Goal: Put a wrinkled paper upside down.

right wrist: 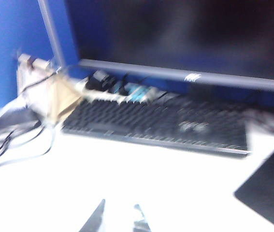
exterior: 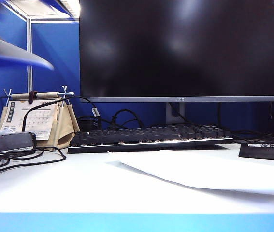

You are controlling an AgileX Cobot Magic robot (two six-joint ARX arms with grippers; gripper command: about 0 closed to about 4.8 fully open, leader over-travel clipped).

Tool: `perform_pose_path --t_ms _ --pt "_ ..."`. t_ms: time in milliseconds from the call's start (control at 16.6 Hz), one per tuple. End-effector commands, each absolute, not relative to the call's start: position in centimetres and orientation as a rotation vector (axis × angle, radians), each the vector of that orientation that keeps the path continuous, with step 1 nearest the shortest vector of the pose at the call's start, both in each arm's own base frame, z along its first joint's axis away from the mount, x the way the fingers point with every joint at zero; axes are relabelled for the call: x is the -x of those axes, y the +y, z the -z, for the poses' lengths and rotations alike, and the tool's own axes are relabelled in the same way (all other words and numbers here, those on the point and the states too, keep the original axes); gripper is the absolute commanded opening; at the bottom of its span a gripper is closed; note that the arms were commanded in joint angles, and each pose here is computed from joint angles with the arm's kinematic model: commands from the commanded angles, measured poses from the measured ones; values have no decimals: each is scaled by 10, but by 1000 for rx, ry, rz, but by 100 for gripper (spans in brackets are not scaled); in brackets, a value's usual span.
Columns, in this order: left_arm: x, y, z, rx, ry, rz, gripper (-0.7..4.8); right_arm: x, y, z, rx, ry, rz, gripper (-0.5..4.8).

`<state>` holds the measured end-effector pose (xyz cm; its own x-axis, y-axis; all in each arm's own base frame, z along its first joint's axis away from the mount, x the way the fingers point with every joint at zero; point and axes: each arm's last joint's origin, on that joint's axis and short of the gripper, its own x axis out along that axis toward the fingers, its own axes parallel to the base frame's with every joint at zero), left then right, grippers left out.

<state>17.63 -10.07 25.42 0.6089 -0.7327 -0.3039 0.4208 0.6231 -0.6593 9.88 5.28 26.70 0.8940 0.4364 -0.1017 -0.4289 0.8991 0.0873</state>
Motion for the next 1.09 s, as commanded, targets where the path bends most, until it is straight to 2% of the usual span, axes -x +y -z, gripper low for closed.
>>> perform_pose_path --t_ms 60,241,362,603,784,1086 --pt "-213 -120 -245 742 634 720 479 -100 55 -272 -70 101 -495 106" --pt "-259 -147 -206 786 855 749 479 -98 54 -273 -74 91 -497 167" --pt "-277 -156 -189 857 943 684 479 -97 54 -272 -73 98 -503 182" --pt "-289 -159 -179 783 917 592 479 -95 52 -266 -57 157 -499 182" --pt "-297 -158 -182 563 912 466 479 -95 52 -264 -54 172 -495 182" --pt "-305 -161 -181 544 923 421 479 -94 52 -265 -56 163 -496 182"
